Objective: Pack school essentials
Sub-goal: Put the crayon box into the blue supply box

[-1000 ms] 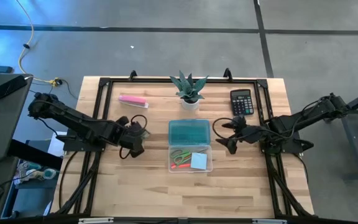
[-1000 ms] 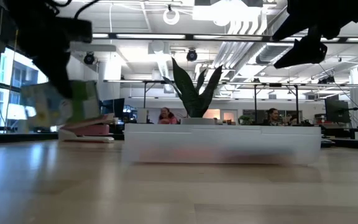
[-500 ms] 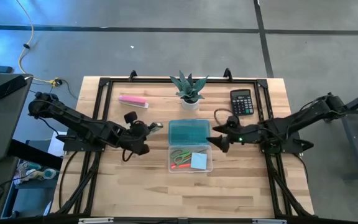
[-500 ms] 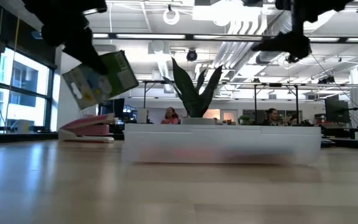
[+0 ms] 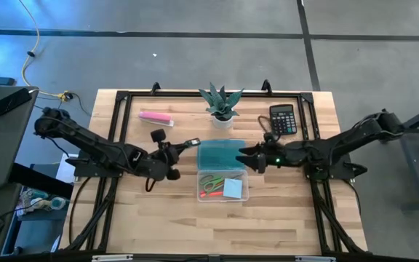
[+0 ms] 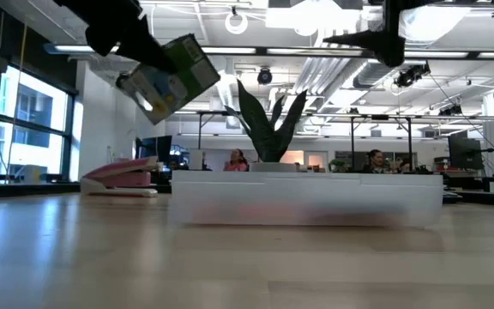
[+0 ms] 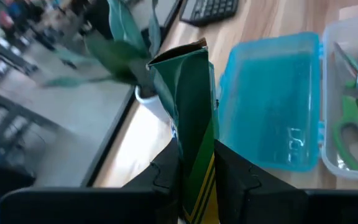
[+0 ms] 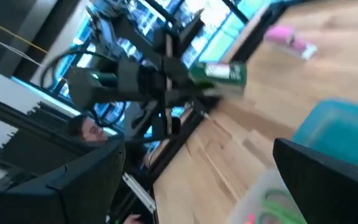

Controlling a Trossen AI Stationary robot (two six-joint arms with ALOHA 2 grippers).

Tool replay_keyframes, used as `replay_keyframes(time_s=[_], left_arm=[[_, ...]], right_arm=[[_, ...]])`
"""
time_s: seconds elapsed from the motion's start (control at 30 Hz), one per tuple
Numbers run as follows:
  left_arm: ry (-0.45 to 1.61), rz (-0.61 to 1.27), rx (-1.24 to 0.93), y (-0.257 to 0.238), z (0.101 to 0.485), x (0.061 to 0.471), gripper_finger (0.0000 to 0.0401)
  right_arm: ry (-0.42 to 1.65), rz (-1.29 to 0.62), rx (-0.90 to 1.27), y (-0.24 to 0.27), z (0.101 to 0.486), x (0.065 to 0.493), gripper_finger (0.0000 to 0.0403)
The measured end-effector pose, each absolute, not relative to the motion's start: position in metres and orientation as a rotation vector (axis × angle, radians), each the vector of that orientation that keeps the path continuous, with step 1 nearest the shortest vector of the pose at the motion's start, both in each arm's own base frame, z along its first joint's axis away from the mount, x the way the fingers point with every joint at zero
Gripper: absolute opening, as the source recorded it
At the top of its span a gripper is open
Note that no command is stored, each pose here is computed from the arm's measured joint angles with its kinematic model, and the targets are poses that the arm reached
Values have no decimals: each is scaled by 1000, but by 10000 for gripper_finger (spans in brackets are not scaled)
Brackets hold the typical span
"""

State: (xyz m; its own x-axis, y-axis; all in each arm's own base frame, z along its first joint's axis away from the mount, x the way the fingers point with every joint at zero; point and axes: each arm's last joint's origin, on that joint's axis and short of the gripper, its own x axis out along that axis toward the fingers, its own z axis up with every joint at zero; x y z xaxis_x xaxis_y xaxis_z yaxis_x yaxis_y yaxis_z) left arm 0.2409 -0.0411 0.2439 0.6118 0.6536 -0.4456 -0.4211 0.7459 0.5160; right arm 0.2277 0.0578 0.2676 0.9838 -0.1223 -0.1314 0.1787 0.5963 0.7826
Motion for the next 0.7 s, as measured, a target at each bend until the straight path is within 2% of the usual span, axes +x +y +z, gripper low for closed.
replay_keyframes(time_s=[0.23,0.37,0.5,0.7], left_arm=[[636,688,532,-53,238,251,56],[646,725,627,-58,230,258,56],[654,764,720,-65,221,266,56],[656,822,849,-76,207,279,56]], right_arm=[[141,-188,1046,75,238,249,400],[113,-124,1113,82,230,262,400],[88,-54,1137,87,224,272,400],[77,-66,1138,87,214,280,400]])
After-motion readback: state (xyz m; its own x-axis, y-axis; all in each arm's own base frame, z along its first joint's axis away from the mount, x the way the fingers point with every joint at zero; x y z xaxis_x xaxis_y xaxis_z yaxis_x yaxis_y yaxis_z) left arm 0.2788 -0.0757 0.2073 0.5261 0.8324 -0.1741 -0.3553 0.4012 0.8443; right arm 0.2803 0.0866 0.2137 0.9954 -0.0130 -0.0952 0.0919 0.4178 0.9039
